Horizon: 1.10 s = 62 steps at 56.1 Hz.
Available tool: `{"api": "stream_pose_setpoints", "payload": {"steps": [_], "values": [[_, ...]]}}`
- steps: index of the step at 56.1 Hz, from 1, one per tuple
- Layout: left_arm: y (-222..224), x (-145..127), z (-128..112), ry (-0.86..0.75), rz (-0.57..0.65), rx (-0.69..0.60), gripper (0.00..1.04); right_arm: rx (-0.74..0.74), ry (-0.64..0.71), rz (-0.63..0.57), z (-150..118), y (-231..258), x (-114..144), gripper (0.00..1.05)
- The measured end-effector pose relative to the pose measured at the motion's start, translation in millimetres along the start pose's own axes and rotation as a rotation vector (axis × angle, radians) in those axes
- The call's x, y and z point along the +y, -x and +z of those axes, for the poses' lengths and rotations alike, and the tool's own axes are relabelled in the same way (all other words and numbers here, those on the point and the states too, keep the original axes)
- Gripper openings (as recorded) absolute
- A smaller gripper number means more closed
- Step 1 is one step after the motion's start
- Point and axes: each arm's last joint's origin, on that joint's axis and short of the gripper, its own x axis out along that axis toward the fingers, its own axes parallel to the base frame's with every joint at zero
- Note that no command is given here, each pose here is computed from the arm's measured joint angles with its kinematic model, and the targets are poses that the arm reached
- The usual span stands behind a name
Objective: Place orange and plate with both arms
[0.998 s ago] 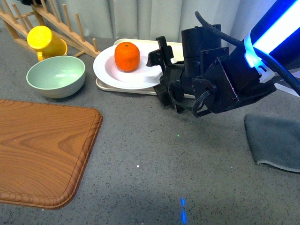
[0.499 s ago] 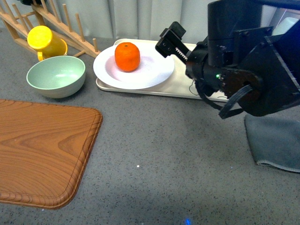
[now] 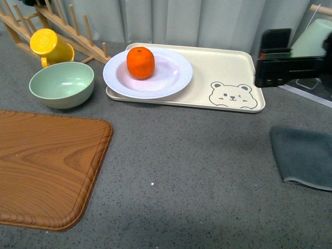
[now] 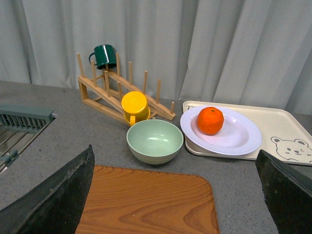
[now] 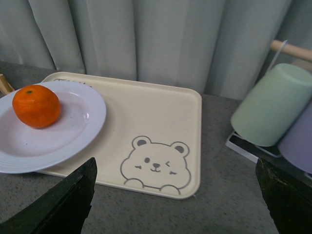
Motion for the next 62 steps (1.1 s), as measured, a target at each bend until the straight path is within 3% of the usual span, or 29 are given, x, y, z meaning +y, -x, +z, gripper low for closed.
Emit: {"api": "stream_pose_setpoints", "payload": {"steps": [16, 27, 34, 57, 62], "values": [[0.0, 0.0, 0.0, 0.0, 0.0, 0.0, 0.98, -0.062, 0.111, -0.006, 2.6, 85.7, -19.4, 0.95], [0.0, 0.0, 0.0, 0.0, 0.0, 0.0, 0.98, -0.124, 0.117, -0.032, 7.4, 101.1, -24.0, 0.94], [0.0, 0.0, 0.0, 0.0, 0.001, 0.0, 0.98, -0.182, 0.008, -0.124, 3.8, 110.4, -32.4, 0.73], [0.0, 0.0, 0.1, 0.0, 0.001, -0.001, 0.98, -0.193, -0.041, -0.126, -3.2, 143.1, -53.4, 0.03], [0.0, 0.0, 0.1, 0.0, 0.002, -0.001, 0.98, -0.194, -0.042, -0.124, -3.5, 147.6, -55.5, 0.01]]}}
